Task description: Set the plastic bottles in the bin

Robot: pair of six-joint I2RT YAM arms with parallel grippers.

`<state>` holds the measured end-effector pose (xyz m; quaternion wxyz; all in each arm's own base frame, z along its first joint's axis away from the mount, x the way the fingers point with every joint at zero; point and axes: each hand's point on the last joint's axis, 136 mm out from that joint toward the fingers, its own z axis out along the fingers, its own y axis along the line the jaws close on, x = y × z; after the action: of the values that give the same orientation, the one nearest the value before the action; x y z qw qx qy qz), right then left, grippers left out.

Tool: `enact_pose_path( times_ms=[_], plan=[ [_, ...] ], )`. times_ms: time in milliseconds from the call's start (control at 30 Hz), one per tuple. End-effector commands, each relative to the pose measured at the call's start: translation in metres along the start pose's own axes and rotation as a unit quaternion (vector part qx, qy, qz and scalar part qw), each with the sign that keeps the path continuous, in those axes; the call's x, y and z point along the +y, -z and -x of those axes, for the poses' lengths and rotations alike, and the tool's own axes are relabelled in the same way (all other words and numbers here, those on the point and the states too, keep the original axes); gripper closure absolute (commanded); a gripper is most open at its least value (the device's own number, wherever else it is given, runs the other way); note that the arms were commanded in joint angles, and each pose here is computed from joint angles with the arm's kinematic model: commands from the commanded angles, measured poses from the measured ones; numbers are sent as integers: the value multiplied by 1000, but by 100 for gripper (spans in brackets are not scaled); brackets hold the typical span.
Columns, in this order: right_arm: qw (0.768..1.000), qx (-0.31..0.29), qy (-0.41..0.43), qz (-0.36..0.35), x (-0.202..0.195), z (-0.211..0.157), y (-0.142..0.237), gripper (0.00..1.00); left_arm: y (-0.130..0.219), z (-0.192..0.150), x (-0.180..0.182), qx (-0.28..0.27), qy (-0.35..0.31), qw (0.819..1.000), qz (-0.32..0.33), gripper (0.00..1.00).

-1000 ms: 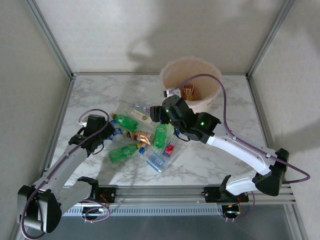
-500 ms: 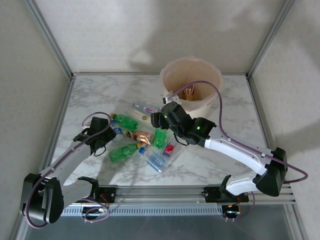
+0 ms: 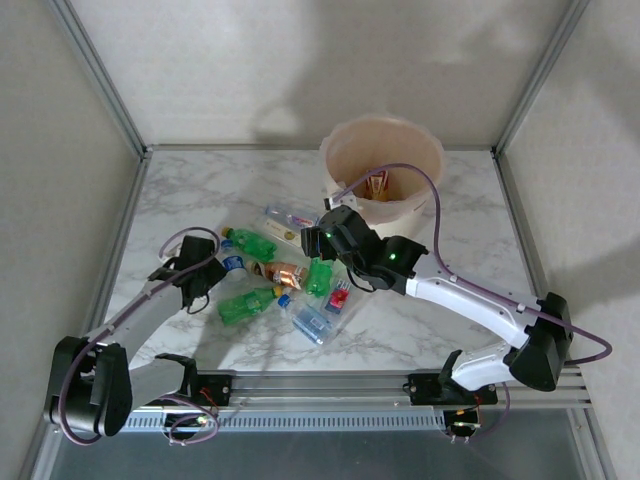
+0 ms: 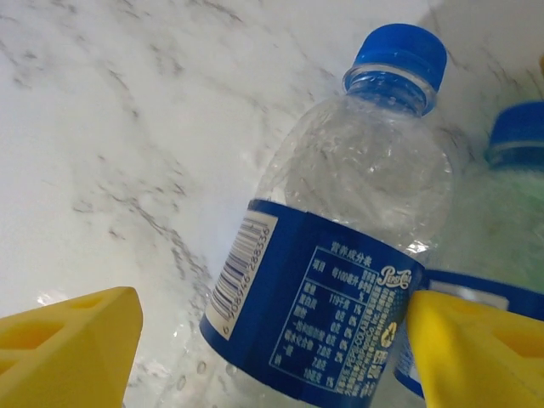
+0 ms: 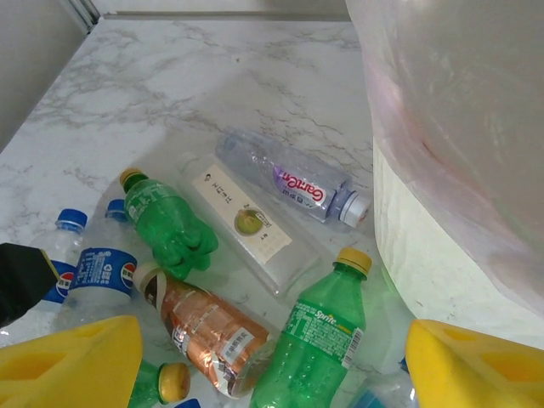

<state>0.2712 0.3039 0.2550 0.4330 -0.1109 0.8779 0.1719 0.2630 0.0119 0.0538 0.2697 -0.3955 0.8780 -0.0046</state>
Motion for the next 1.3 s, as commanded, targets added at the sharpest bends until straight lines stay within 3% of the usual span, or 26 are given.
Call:
enact_pose_path(
  times_ms=[0,433,933,1267],
  plan=[
    [1000,-4,-3,8,3,-2,-4,18,-3,6,17,-17,26,999,22,18],
    [1000,-1,-12,22,8,-4,-6,18,-30,-2,1,23,38,999,-2,15],
    [996,-53,-50,47,-2,14,27,18,-22,4,4,3,35,999,-6,34],
    [994,-78,-64,41,-15,23,50,17,-22,2,0,11,31,999,-13,42]
  ],
)
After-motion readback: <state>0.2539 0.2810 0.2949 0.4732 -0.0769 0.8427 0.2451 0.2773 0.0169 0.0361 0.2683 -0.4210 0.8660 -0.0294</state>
